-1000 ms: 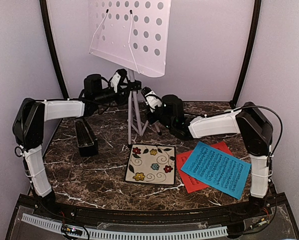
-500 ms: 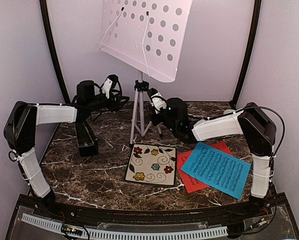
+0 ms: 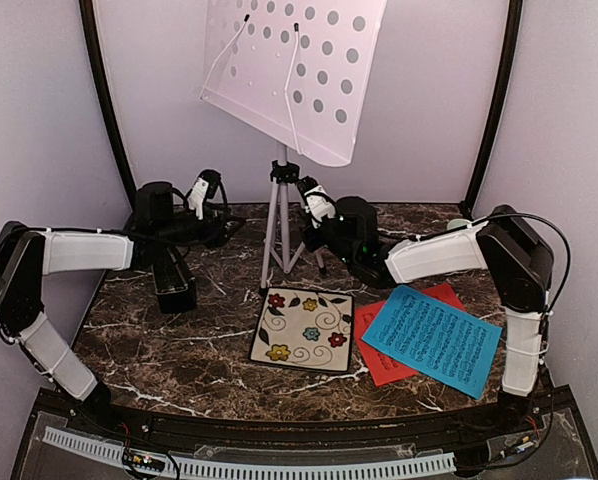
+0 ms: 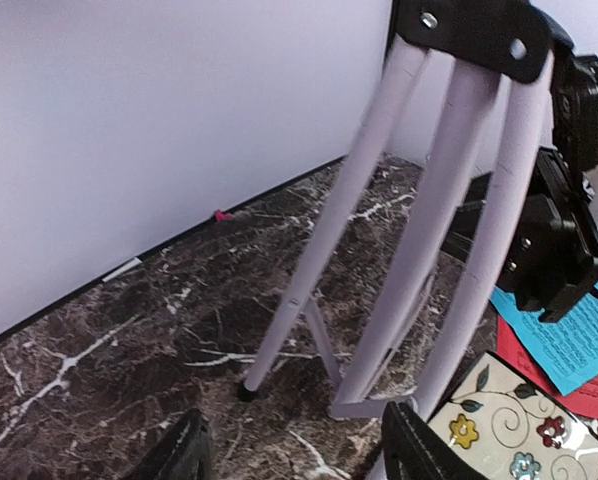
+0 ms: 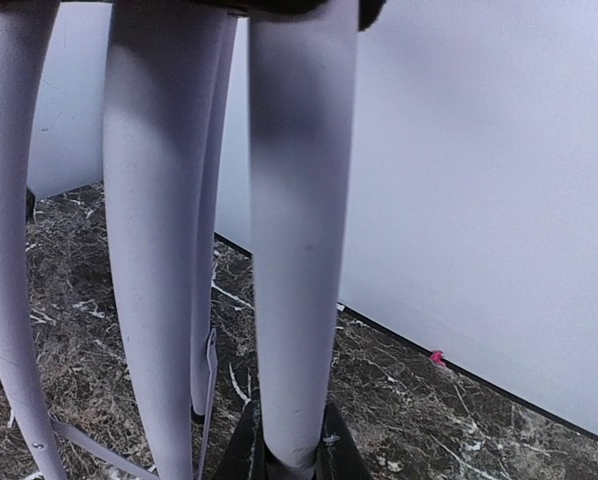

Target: Set up the instrument practice props

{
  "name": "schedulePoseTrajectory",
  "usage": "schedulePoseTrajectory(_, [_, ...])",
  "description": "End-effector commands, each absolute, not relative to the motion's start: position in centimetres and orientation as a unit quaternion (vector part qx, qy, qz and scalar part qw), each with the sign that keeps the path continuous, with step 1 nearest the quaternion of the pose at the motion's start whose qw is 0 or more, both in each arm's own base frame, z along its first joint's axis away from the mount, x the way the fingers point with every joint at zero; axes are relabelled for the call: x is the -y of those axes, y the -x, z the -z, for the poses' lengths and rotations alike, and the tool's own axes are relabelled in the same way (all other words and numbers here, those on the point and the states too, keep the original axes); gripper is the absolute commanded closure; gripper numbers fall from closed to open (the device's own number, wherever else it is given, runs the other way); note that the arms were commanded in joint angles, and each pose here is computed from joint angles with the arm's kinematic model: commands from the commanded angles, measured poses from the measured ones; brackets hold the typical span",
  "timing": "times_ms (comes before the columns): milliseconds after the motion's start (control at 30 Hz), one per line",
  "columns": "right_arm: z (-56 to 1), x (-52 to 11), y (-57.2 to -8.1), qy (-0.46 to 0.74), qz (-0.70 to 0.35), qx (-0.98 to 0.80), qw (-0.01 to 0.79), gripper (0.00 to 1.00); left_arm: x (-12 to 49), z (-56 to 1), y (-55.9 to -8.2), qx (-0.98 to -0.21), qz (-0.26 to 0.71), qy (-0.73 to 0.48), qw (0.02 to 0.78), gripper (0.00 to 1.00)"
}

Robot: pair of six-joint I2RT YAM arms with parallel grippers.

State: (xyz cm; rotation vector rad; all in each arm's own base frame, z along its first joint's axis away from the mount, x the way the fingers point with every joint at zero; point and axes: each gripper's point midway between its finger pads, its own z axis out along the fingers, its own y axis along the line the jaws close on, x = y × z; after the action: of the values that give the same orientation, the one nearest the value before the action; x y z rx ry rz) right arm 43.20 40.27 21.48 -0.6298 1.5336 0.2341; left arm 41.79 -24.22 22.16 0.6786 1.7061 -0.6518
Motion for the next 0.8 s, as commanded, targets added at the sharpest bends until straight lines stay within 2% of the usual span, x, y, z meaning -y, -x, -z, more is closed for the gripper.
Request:
schedulePoseTrajectory(0, [-23.2,-38.6,-44.1,0.246,-0.107,-0.679,0.684,1.00,26.7,-20.2,-39.4,-0.733,0.305,-0.316,0.520,0.40])
schedulePoseTrajectory(267, [-23.5,-39.0,-44.4,0.245,-0.109,-0.678,0.684,1.00,29.1,-16.5,-37.8,-0.744,0.329,-0.337,0.473,0.42])
schedulePoseTrajectory(767, [-23.5,-39.2,-45.1,0.239,-0.103,-0.684,0.681,1.00,31.0,-11.6,-39.8,-0.781,0.325,-0.318,0.428,0.49])
